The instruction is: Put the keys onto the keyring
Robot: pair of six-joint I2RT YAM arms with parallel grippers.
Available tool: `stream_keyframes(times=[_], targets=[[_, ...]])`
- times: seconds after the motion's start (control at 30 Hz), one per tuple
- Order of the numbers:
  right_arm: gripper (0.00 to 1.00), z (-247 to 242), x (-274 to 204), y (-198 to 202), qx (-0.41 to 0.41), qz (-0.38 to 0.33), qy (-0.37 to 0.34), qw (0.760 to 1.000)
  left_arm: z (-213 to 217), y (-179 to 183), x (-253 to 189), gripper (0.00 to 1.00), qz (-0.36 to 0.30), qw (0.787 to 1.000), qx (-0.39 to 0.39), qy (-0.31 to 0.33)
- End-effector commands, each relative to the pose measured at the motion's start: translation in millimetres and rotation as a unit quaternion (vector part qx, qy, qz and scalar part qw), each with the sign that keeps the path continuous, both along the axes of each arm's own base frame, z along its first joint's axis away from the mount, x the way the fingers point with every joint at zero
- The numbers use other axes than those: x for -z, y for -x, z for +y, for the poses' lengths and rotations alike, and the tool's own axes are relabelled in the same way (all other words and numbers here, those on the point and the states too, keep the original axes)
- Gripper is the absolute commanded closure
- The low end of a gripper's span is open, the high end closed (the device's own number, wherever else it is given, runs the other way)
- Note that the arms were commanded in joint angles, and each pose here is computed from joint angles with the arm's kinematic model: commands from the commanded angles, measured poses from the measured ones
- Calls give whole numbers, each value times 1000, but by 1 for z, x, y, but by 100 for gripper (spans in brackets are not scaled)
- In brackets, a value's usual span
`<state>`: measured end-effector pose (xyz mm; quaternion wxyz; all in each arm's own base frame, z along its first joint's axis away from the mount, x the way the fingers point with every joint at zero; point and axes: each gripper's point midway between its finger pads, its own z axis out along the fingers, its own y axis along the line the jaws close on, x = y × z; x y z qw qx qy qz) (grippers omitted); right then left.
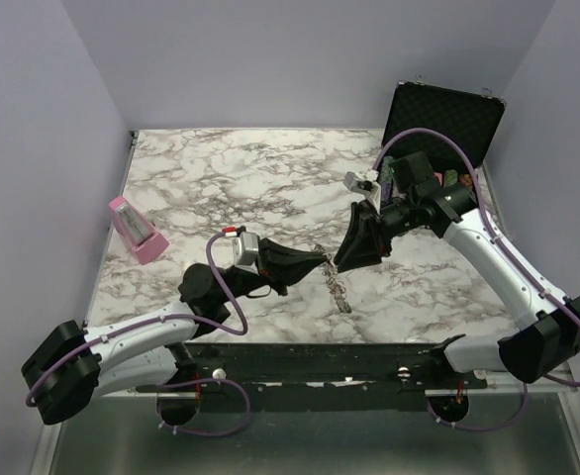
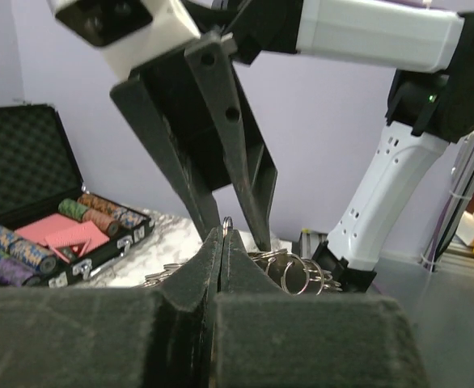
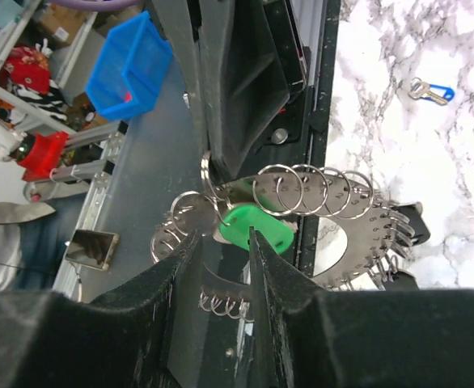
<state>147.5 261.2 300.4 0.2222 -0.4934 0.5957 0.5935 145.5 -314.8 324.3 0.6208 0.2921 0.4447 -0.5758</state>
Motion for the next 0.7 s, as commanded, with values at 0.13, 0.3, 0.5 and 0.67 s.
stream_keyframes(times=[0.13, 0.3, 0.5, 0.67], targets=[[63, 2, -19, 6, -17, 16, -39, 999, 8, 9, -34, 100, -29, 996, 12, 81], [63, 2, -24, 8, -24, 20, -47, 998, 10, 9, -32, 100, -25, 996, 10, 87], [67, 1, -27, 10, -28, 29, -55, 998, 11, 7, -30, 100, -22, 996, 6, 90], [73, 2, -26, 9, -26, 37, -55, 997, 10, 5, -30, 100, -17, 996, 5, 90]])
